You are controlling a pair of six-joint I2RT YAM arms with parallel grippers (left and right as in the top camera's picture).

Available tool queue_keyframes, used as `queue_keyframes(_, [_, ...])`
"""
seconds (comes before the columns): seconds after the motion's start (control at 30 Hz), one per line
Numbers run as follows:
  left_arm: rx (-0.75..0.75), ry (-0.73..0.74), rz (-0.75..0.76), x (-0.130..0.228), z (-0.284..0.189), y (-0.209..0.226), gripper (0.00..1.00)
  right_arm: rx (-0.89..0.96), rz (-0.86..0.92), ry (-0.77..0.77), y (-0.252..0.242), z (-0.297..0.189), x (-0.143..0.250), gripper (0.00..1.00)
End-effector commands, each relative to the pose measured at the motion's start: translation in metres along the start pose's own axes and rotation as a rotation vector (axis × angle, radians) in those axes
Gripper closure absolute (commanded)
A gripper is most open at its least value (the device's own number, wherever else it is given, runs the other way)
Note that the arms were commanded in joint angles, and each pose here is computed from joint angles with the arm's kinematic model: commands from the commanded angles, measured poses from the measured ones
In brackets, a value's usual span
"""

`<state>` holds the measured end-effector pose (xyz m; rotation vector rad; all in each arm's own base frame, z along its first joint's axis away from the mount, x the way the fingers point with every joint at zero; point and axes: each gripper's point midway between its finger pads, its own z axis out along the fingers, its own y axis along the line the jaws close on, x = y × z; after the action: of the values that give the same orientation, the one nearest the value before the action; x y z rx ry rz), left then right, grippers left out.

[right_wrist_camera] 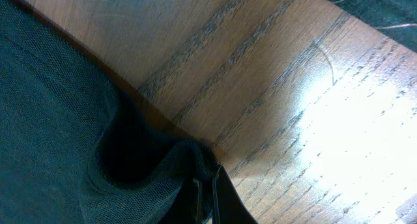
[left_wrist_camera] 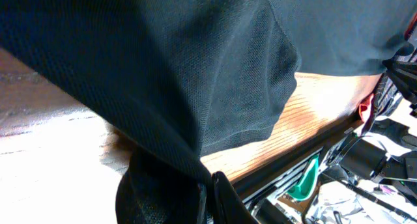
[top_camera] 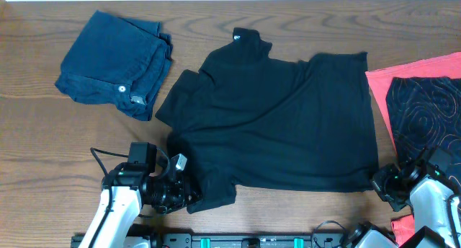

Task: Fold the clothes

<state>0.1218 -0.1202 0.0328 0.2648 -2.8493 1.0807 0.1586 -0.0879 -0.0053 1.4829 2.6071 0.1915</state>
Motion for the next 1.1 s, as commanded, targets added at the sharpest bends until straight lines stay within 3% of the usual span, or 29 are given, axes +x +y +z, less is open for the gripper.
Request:
queue_keyframes(0.0, [0.015,0.008,0.026,0.001,0.000,-0.003,0.94,-0.008,0.013,0.047,-0.002,0.008,0.011,0.99])
queue_keyframes(0.27, [0.128,-0.088,0.142,-0.031,-0.033,-0.056,0.94,-0.013,-0.019,0.058,0.007,-0.014,0.000,0.99])
queue_keyframes(0.4, [0.147,-0.169,0.225,-0.045,-0.056,-0.081,0.94,-0.175,-0.068,0.151,0.041,-0.046,0.010,0.99])
queue_keyframes(0.5, [0.149,-0.210,0.260,-0.047,-0.068,-0.091,0.94,-0.203,-0.074,0.137,0.050,-0.065,0.005,0.99])
queue_keyframes(0.77, [0.040,-0.217,0.220,-0.021,-0.083,-0.079,0.94,-0.103,-0.078,-0.033,0.035,-0.111,-0.018,0.99])
queue_keyframes(1.07, [0.033,-0.207,0.210,0.009,-0.088,-0.077,0.94,-0.010,-0.007,-0.140,0.013,-0.135,-0.019,0.99])
